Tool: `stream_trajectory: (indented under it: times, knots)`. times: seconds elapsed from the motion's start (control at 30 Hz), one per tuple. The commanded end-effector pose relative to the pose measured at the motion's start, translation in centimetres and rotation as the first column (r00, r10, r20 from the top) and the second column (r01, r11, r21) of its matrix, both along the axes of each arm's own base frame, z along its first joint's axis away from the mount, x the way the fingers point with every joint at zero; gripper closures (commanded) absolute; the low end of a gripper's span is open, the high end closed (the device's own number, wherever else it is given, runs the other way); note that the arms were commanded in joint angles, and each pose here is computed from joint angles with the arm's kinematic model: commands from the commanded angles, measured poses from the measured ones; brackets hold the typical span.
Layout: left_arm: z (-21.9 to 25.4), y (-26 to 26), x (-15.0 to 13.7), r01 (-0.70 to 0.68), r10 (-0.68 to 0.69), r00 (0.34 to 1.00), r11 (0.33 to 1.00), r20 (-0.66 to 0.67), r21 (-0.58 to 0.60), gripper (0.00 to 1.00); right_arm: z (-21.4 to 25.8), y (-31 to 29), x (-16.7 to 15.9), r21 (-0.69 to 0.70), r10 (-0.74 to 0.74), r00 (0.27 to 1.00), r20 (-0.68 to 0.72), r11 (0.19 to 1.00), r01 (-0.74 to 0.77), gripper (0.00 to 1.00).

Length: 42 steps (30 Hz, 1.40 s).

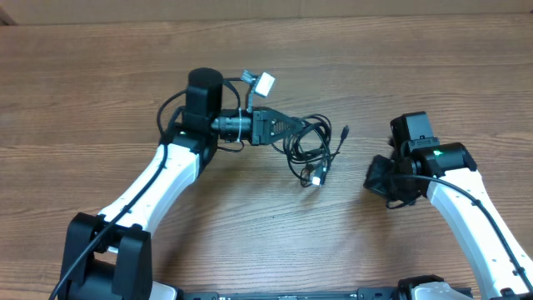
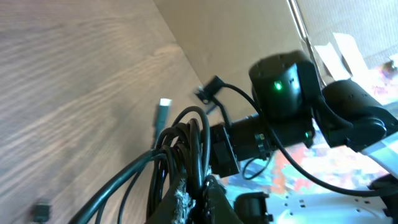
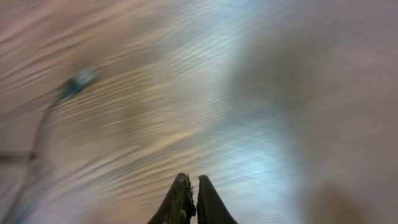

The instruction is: Untangle cables

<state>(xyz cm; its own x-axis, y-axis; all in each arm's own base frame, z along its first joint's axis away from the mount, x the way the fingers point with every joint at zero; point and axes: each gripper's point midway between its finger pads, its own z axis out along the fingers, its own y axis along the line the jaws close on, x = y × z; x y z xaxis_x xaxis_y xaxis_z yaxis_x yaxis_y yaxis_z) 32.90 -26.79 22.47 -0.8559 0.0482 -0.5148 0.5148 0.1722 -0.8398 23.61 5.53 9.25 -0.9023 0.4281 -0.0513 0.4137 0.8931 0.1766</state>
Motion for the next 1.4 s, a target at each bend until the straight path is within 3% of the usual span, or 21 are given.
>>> stream_trajectory:
  times: [0.0,0.1,0.17,0.23,0.33,0.37,0.67,0.87,1.13,1.3,1.37]
  knots:
    - [1.8,0.9,1.0,-0.037,0.037,0.995,0.999,0.093,-0.005,0.96,0.1,-2.8,0.5,-0.134,-0.18,0.983,0.025,0.974,0.182,0.96]
    - [1.7,0.9,1.0,-0.038,0.038,0.995,0.999,0.093,-0.004,0.96,0.3,-0.4,1.3,-0.016,-0.06,0.997,0.046,0.998,0.061,0.96]
    - [1.7,0.8,1.0,-0.036,0.037,0.995,0.999,0.095,-0.003,0.96,0.9,1.7,2.1,0.081,0.055,0.994,0.094,0.995,-0.063,0.91]
    - [1.7,0.8,1.0,-0.037,0.037,0.995,0.999,0.095,-0.003,0.96,2.8,6.0,3.0,0.266,0.256,0.937,0.238,0.911,-0.316,0.76]
    - [2.1,0.7,0.3,0.003,-0.001,0.996,1.0,0.085,-0.023,0.96,5.2,9.2,3.4,0.381,0.346,0.851,0.395,0.782,-0.494,0.6]
    - [2.2,0.7,0.1,0.012,-0.01,0.998,0.999,0.063,-0.031,0.96,5.3,9.2,3.6,0.375,0.345,0.847,0.404,0.782,-0.498,0.59]
    - [5.4,0.4,-0.3,0.056,-0.054,0.998,0.991,0.018,-0.124,0.96,5.4,9.0,4.4,0.357,0.327,0.847,0.42,0.798,-0.485,0.63]
    - [6.2,0.1,-0.7,0.083,-0.078,0.996,0.987,0.042,-0.14,0.96,5.8,8.4,6.9,0.373,0.162,0.896,0.413,0.868,-0.328,0.65]
    - [6.2,-0.4,-1.0,0.09,-0.083,0.995,0.986,0.05,-0.14,0.96,7.3,8.6,9.1,0.495,-0.07,0.927,0.368,0.859,-0.131,0.66]
    - [6.9,-0.2,-0.7,0.098,-0.076,0.986,0.984,0.149,-0.149,0.96,5.6,7.1,8.4,0.445,-0.133,0.949,0.286,0.896,-0.008,0.8]
    - [6.9,0.2,-0.4,0.101,-0.065,0.969,0.985,0.238,-0.142,0.96,4.3,5.9,7.3,0.38,-0.147,0.961,0.235,0.924,0.049,0.79]
